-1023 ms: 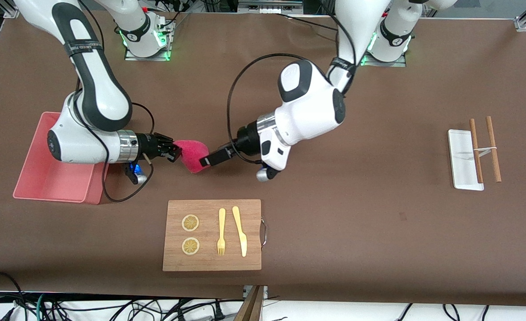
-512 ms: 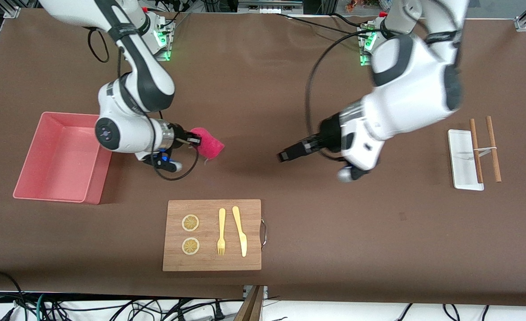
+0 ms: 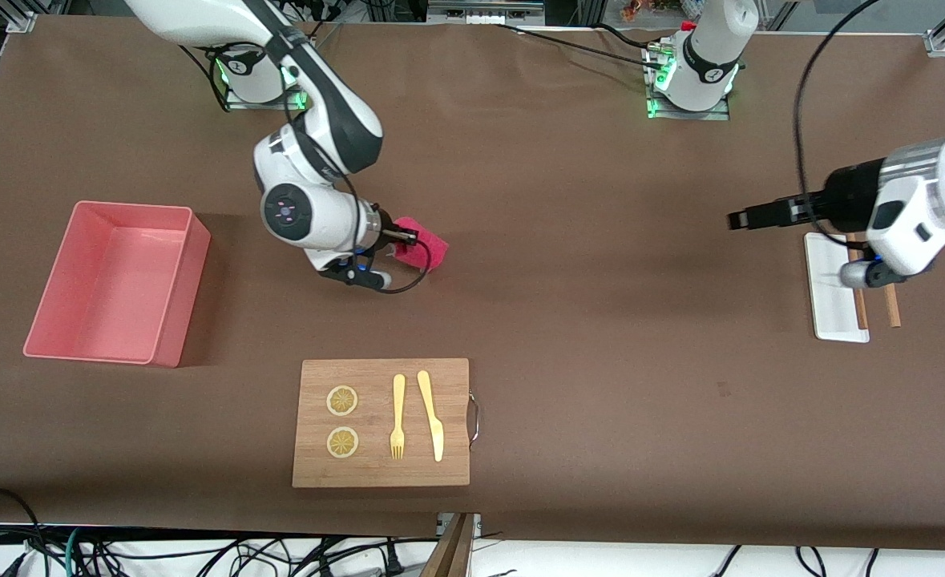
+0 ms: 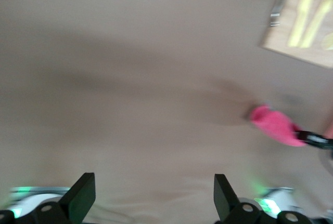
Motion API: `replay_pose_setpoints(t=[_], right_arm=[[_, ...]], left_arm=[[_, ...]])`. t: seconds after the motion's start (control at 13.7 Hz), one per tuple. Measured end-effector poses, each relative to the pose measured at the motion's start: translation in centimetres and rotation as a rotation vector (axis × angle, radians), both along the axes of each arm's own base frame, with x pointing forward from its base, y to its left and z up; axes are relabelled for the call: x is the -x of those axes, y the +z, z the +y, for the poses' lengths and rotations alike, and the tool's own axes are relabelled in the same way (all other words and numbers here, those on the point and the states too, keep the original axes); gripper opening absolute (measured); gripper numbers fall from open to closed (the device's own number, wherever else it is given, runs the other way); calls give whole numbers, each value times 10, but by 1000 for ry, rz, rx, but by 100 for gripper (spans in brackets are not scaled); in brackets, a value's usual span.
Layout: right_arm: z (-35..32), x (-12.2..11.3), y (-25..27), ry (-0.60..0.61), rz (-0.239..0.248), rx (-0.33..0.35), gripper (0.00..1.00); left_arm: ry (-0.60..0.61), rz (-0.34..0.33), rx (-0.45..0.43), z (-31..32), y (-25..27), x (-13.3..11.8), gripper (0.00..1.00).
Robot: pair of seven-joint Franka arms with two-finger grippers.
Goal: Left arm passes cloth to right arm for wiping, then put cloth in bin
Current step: 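Release the cloth with the left gripper and withdraw it to rest, then wipe the table beside the wooden board with the held cloth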
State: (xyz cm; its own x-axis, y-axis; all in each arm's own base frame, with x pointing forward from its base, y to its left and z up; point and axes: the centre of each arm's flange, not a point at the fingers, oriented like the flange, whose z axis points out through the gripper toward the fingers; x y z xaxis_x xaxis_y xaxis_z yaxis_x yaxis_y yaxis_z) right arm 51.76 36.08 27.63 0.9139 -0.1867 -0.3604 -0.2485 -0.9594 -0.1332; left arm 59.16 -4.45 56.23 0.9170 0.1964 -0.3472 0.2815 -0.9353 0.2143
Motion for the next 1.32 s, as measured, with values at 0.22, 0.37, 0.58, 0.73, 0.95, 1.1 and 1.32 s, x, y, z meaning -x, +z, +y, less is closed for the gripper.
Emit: replay_pose_setpoints(t=[0.22, 0.37, 0.58, 0.73, 0.95, 1.1, 1.32], right_arm=[[-1, 3, -28, 14, 29, 27, 2], [-13, -2, -42, 30, 22, 66, 2], [-47, -20, -58, 41, 5, 118, 2], [-79, -36, -63, 58, -5, 129, 2], [-134, -56, -70, 97, -7, 147, 2], [-171, -66, -73, 135, -2, 153, 2], [-221, -77, -74, 204, -1, 150, 2]], left_arm=[[-86, -3, -219, 1, -2, 25, 100], [-148, -62, -302, -16, -10, 42, 100], [-173, -113, -311, -26, -17, 59, 100], [-163, -129, -312, -19, -21, 57, 100], [-226, -166, -302, 9, -21, 49, 100], [-290, -203, -280, 43, -18, 45, 100], [-331, -214, -268, 59, -17, 44, 100]])
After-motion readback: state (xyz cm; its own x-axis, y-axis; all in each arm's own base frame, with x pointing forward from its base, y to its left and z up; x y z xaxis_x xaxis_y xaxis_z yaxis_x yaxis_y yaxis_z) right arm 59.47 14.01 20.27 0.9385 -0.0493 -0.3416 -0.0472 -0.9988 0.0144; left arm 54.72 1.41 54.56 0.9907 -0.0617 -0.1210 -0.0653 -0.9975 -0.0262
